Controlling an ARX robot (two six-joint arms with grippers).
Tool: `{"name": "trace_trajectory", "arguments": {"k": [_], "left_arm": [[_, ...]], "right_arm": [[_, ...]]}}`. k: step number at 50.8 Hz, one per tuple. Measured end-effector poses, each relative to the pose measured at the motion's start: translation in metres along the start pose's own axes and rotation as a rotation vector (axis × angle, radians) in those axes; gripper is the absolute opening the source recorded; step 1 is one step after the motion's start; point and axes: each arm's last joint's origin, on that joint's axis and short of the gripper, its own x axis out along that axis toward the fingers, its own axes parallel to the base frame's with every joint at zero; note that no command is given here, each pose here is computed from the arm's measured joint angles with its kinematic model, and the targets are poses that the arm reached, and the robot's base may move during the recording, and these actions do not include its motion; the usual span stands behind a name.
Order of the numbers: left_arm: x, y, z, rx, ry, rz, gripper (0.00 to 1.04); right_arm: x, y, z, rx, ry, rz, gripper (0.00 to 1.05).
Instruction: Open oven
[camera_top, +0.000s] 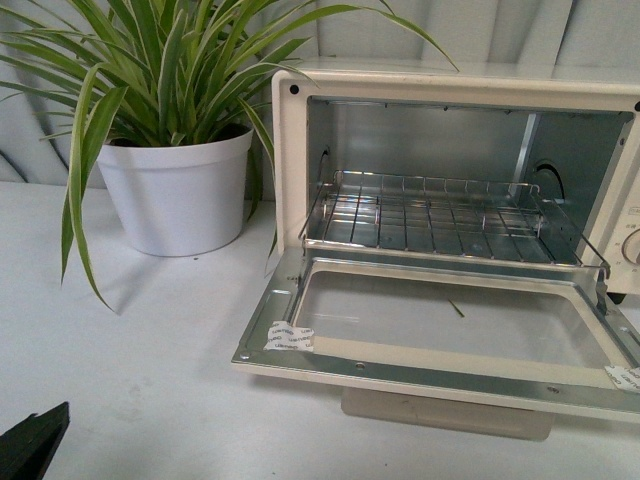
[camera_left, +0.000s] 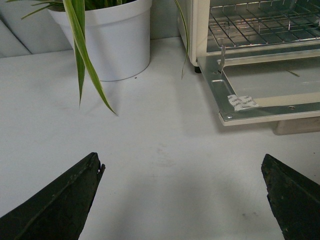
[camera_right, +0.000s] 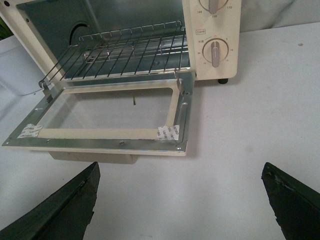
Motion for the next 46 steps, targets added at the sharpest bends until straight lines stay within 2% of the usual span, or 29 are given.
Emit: {"name": "trace_trajectory", "arguments": {"k": [19,22,27,30,37,41,43,44,46], "left_arm": [[-0.003,0.002,-0.003,-0.014,-0.002,0.005,0.98],[-0.003,0.005,-0.007,-0.058,-0.05,0.096,0.9],[-0.006,0.015,-0.01,-0.101,-0.094,0.15,0.76],[-0.009,0.024,-0.008,-0.121,-0.117,0.158,0.63],[-0.016,0.043,-0.008,-0.137,-0.133,0.165,0.31],[-0.019,0.048,-0.009,-0.138,-0.137,0.162,0.16],[-0.02,0.052,-0.009,-0.138,-0.138,0.165,0.07],[-0.021,0.053,-0.01,-0.142,-0.139,0.169,0.04],[-0.024,0.055,-0.01,-0.142,-0.138,0.172,0.04]], "right_arm": [[0.0,-0.001,-0.002,0.001,-0.012,-0.005,0.95],[0.0,-0.001,-0.002,-0.004,-0.026,-0.014,0.95],[0.002,-0.005,-0.006,-0.091,-0.181,-0.024,0.81],[0.0,-0.011,-0.006,-0.139,-0.251,-0.078,0.67],[0.002,-0.014,-0.012,-0.176,-0.249,-0.093,0.37],[0.003,-0.015,-0.014,-0.181,-0.25,-0.097,0.23],[0.003,-0.015,-0.015,-0.184,-0.251,-0.097,0.12],[0.003,-0.015,-0.015,-0.185,-0.251,-0.097,0.08],[0.003,-0.015,-0.017,-0.189,-0.251,-0.098,0.01]]}}
